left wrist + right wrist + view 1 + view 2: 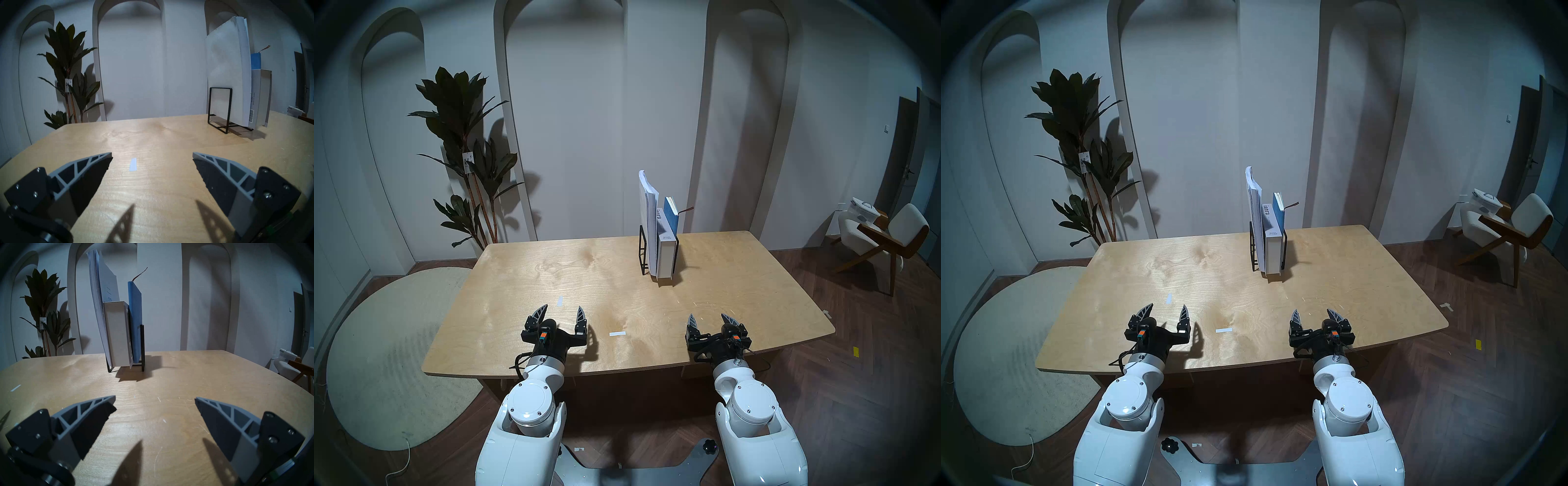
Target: Stack the books into one stack
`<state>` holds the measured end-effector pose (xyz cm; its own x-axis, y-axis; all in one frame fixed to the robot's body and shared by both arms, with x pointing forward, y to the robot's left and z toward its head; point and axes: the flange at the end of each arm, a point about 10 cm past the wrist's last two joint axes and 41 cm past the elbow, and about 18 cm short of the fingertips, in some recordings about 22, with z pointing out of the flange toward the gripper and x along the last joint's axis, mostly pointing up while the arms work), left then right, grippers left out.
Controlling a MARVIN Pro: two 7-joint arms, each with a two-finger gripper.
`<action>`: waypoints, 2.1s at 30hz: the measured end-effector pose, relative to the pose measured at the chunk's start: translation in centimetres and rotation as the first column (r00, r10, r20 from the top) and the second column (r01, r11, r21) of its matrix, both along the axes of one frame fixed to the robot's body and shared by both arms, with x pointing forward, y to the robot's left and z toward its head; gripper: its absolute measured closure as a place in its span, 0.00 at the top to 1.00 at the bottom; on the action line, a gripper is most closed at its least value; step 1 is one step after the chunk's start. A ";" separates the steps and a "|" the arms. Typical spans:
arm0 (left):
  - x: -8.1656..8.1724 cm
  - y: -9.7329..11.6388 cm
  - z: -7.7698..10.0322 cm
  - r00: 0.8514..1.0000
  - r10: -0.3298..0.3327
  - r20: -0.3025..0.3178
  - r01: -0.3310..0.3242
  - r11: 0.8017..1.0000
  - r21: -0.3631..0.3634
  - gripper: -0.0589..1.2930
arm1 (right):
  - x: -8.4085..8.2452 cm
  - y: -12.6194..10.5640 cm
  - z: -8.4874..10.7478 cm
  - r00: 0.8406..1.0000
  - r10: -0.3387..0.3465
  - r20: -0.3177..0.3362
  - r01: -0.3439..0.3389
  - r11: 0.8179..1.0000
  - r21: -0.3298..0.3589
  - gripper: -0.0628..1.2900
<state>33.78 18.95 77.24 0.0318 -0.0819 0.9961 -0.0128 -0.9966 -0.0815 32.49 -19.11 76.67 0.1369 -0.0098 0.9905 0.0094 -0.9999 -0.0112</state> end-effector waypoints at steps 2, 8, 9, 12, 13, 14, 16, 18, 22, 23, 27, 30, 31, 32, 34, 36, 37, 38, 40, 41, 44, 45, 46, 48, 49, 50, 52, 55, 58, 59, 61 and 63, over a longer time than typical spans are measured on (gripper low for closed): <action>0.2 -0.1 0.3 1.000 -0.007 0.016 0.007 1.000 0.010 0.97 | 0.0 0.0 0.0 1.000 0.000 0.000 0.000 1.000 0.000 0.97; 0.8 -0.9 1.4 0.996 -0.049 0.072 0.046 0.998 0.045 0.97 | 0.0 0.0 0.0 1.000 0.000 -0.001 0.000 1.000 0.000 0.97; 0.9 -1.0 1.6 0.995 -0.058 0.077 0.054 0.997 0.049 0.97 | 0.0 0.0 0.0 1.000 0.000 -0.001 0.000 1.000 0.000 0.97; 1.2 -1.2 2.0 0.993 -0.090 0.081 0.087 0.995 0.047 0.97 | 0.0 0.0 0.0 1.000 0.000 -0.001 0.000 1.000 0.000 0.97; 1.5 -1.2 2.2 0.991 -0.106 0.078 0.103 0.994 0.036 0.97 | 0.0 0.0 0.0 1.000 0.000 -0.001 0.000 1.000 0.000 0.97; 1.6 -1.2 2.3 0.991 -0.114 0.075 0.112 0.993 0.028 0.97 | 0.0 0.0 0.0 1.000 0.000 -0.001 0.000 1.000 0.000 0.97; 2.3 -1.1 2.8 0.988 -0.138 0.064 0.138 0.990 -0.003 0.97 | 0.0 0.0 -0.1 1.000 0.000 -0.002 0.000 1.000 0.000 0.97; 2.6 -1.0 3.1 0.987 -0.144 0.065 0.145 0.989 -0.012 0.97 | 0.0 0.0 -0.1 1.000 0.000 -0.002 0.000 1.000 0.000 0.97; 3.8 -1.0 4.2 0.983 -0.167 0.072 0.171 0.985 -0.039 0.97 | 0.0 0.0 -0.1 1.000 0.000 -0.003 0.000 1.000 0.000 0.97; 4.1 -1.1 4.5 0.982 -0.174 0.070 0.179 0.982 -0.057 0.97 | 0.0 0.0 -0.1 1.000 0.000 -0.003 0.000 1.000 0.000 0.97; 5.2 -1.5 5.4 0.980 -0.191 0.058 0.197 0.970 -0.141 0.97 | 0.0 0.0 -0.2 1.000 0.000 -0.004 0.000 1.000 -0.001 0.97; 5.9 -1.9 5.8 0.978 -0.204 0.039 0.208 0.960 -0.188 0.97 | 0.0 0.0 -0.2 1.000 0.000 -0.005 0.000 1.000 -0.001 0.97; 6.2 -2.1 5.9 0.977 -0.209 0.034 0.211 0.957 -0.200 0.97 | 0.0 0.0 -0.2 1.000 0.000 -0.005 0.000 1.000 -0.001 0.97; 6.4 -2.4 6.1 0.976 -0.216 0.030 0.218 0.953 -0.212 0.97 | 0.0 0.0 -0.2 1.000 0.000 -0.005 0.000 1.000 -0.001 0.97; 7.0 -3.1 6.6 0.971 -0.236 0.030 0.237 0.945 -0.227 0.97 | 0.0 0.0 -0.2 1.000 0.000 -0.005 0.000 1.000 -0.001 0.97; 7.5 -4.2 7.4 0.964 -0.263 0.042 0.266 0.935 -0.234 0.97 | 0.0 0.0 -0.2 1.000 0.000 -0.006 0.000 1.000 -0.001 0.97; 7.6 -4.5 7.6 0.962 -0.270 0.045 0.273 0.933 -0.235 0.97 | 0.0 0.0 -0.2 1.000 0.000 -0.006 0.000 1.000 -0.001 0.97; 7.8 -4.9 7.8 0.960 -0.277 0.049 0.281 0.930 -0.236 0.97 | 0.0 0.0 -0.2 1.000 0.000 -0.006 0.000 1.000 -0.001 0.97; 8.1 -5.7 8.4 0.954 -0.295 0.058 0.301 0.924 -0.238 0.97 | 0.0 0.0 -0.2 1.000 0.000 -0.006 0.000 1.000 -0.001 0.97; 8.3 -6.0 8.6 0.951 -0.304 0.062 0.310 0.920 -0.239 0.97 | 0.0 0.0 -0.2 1.000 0.000 -0.006 0.000 1.000 -0.001 0.97; 8.8 -7.2 9.3 0.941 -0.332 0.071 0.339 0.908 -0.245 0.97 | 0.0 0.0 -0.3 1.000 0.000 -0.006 0.000 1.000 -0.001 0.97; 9.0 -7.8 9.6 0.936 -0.344 0.073 0.351 0.902 -0.250 0.97 | 0.0 0.0 -0.3 1.000 0.000 -0.006 0.000 1.000 -0.001 0.97; 9.1 -8.0 9.7 0.934 -0.350 0.074 0.357 0.899 -0.253 0.97 | 0.0 0.0 -0.3 1.000 0.000 -0.006 0.000 1.000 -0.001 0.97; 9.7 -9.0 9.9 0.926 -0.371 0.066 0.375 0.885 -0.275 0.97 | 0.0 0.0 -0.3 1.000 0.000 -0.006 0.000 1.000 -0.001 0.97; 10.0 -9.3 9.9 0.923 -0.380 0.057 0.380 0.878 -0.290 0.97 | 0.0 0.0 -0.3 1.000 0.000 -0.006 0.000 1.000 -0.001 0.97; 10.1 -9.5 9.8 0.922 -0.384 0.053 0.381 0.875 -0.297 0.97 | 0.0 0.0 -0.3 1.000 0.000 -0.006 0.000 1.000 -0.001 0.97; 10.3 -9.8 9.7 0.919 -0.391 0.043 0.385 0.869 -0.312 0.97 | 0.0 0.0 -0.3 1.000 0.000 -0.006 0.000 1.000 -0.001 0.97; 11.0 -10.7 9.3 0.913 -0.407 0.021 0.389 0.855 -0.342 0.97 | 0.0 0.0 -0.3 1.000 0.000 -0.006 0.000 1.000 -0.001 0.97; 11.5 -11.5 9.3 0.913 -0.407 0.009 0.384 0.854 -0.351 0.97 | 0.0 0.0 -0.3 1.000 0.000 -0.006 0.000 1.000 -0.001 0.97; 11.6 -11.7 9.4 0.914 -0.406 0.009 0.383 0.854 -0.351 0.97 | 0.0 0.0 -0.3 1.000 0.000 -0.006 0.000 1.000 -0.001 0.97; 12.0 -12.2 9.8 0.916 -0.401 0.012 0.381 0.858 -0.346 0.97 | 0.0 0.0 -0.3 1.000 0.000 -0.007 0.000 1.000 -0.001 0.97; 12.4 -12.8 10.4 0.919 -0.394 0.021 0.378 0.862 -0.339 0.97 | 0.0 0.0 -0.3 1.000 0.000 -0.007 0.000 1.000 -0.001 0.97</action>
